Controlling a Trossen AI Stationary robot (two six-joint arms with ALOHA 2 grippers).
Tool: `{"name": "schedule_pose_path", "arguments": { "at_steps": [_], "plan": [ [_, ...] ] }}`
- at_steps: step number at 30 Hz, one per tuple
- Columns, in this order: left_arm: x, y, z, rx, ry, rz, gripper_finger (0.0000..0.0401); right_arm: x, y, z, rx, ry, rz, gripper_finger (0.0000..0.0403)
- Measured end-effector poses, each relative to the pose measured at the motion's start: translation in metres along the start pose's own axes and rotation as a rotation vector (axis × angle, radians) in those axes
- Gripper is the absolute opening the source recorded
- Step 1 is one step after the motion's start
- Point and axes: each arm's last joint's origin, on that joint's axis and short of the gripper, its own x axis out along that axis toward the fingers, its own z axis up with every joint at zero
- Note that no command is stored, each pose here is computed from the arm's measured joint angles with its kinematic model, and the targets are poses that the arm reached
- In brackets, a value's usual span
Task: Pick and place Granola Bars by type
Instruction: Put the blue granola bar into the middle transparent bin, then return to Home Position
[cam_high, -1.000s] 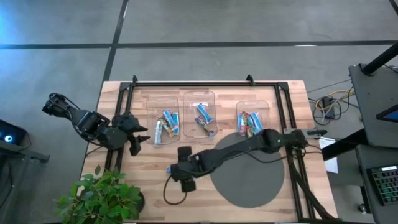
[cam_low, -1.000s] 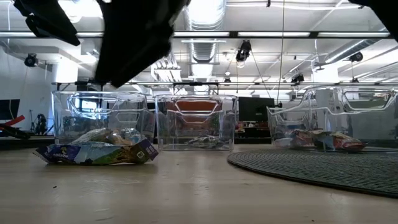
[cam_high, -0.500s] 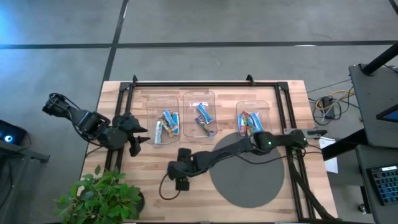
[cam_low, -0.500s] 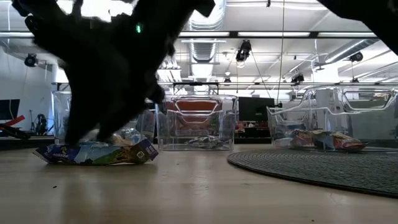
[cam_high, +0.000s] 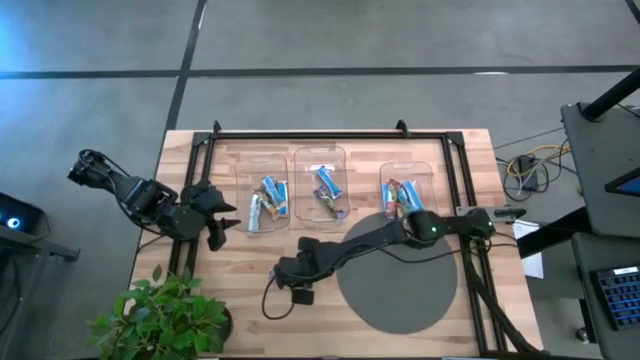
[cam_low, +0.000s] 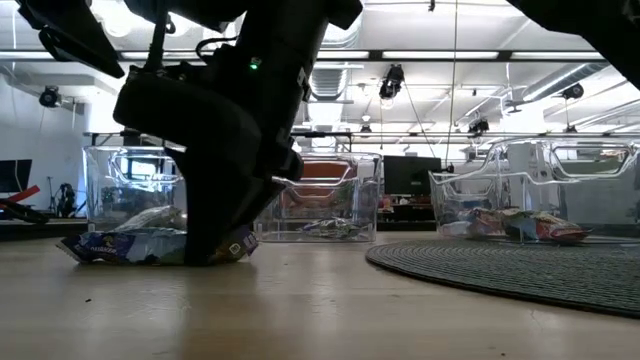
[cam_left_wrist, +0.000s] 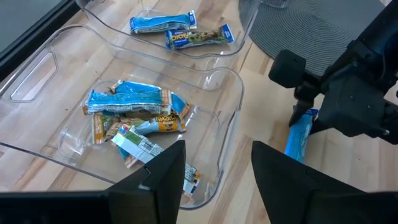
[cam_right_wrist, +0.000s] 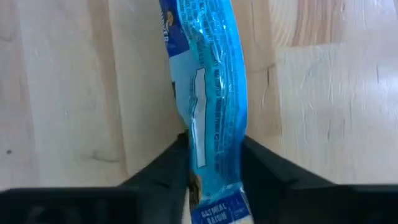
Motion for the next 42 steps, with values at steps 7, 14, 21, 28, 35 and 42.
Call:
{"name": "schedule_pose_path", "arguments": {
  "at_steps": [7, 14, 21, 28, 35, 42],
  "plan": [
    [0.0, 0.0, 0.0, 0.002, 0.001, 0.002, 0.0168, -0.032, -0.007, 0.002, -0.011, -0.018, -0.056, 0.0025],
    [0.0, 0.0, 0.0, 0.002, -0.001, 0.003, 0.0168, -0.157, -0.037, 0.008, 0.276, -0.285, -0.315, 0.0022],
    [0.0, 0.001, 0.002, -0.003, -0.052, 0.051, 0.0168, -0.19, -0.129, 0.0, 1.107, -0.227, -0.309, 0.0042],
    [0.0, 0.001, 0.002, -0.004, -0.062, 0.054, 0.0168, -0.174, -0.172, 0.011, 1.083, -0.156, -0.198, 0.0131],
    [-0.001, 0.002, 0.002, -0.014, -0.056, 0.046, 0.0168, -0.233, -0.144, 0.007, 0.691, -0.334, -0.351, 0.0214],
    [-0.001, 0.001, 0.003, -0.022, -0.065, 0.031, 0.0168, -0.297, -0.093, -0.025, 0.567, -0.587, -0.553, 0.0234]
  ]
}}
